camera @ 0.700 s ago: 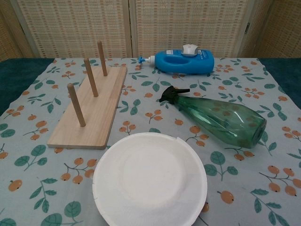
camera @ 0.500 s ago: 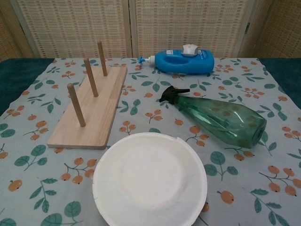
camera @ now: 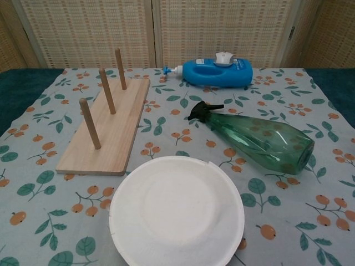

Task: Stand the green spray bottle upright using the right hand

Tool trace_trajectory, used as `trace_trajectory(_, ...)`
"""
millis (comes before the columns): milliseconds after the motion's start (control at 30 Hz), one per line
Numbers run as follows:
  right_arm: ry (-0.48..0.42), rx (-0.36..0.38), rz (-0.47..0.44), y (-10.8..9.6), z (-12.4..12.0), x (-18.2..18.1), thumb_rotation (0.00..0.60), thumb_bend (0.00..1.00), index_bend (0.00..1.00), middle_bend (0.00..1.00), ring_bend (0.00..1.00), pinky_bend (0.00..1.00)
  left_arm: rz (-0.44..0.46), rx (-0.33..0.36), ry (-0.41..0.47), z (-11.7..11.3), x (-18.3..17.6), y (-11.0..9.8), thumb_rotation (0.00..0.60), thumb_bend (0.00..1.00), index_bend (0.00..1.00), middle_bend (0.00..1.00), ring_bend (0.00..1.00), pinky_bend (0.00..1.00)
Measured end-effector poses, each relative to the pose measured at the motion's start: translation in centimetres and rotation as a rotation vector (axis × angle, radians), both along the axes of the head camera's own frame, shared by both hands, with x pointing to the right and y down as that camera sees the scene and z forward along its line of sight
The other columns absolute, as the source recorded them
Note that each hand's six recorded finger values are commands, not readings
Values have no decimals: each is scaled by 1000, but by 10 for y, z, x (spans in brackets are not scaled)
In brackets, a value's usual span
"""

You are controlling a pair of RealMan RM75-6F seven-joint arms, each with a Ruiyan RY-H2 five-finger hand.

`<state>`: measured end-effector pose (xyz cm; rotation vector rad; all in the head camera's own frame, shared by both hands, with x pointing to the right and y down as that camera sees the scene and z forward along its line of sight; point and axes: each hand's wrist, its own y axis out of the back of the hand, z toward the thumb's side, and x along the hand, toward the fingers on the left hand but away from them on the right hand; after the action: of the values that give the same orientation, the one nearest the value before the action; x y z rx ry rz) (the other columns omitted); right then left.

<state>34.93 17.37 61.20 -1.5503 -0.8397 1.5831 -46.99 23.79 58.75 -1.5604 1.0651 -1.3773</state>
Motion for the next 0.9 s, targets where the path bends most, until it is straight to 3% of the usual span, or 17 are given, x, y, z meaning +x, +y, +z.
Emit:
trace_trajectory(200, -147, 28, 47, 0, 13, -19, 600, 0, 0, 0, 0, 0, 2, 5, 8, -1, 2, -2, 600, 284, 0, 0, 0, 0)
trace_trajectory(433, -238, 61, 73, -5, 28, -50, 600, 0, 0, 0, 0, 0, 21, 1, 15, 0, 8, -2, 600, 285, 0, 0, 0, 0)
trace_trajectory(667, -256, 51, 57, -7, 41, -82, 600, 0, 0, 0, 0, 0, 10, 6, 24, -2, 5, -4, 600, 284, 0, 0, 0, 0)
trace_trajectory(900, -213, -3, 35, -7, 65, -104, 600, 0, 0, 0, 0, 0, 1, 11, 40, -5, 3, -5, 600, 284, 0, 0, 0, 0)
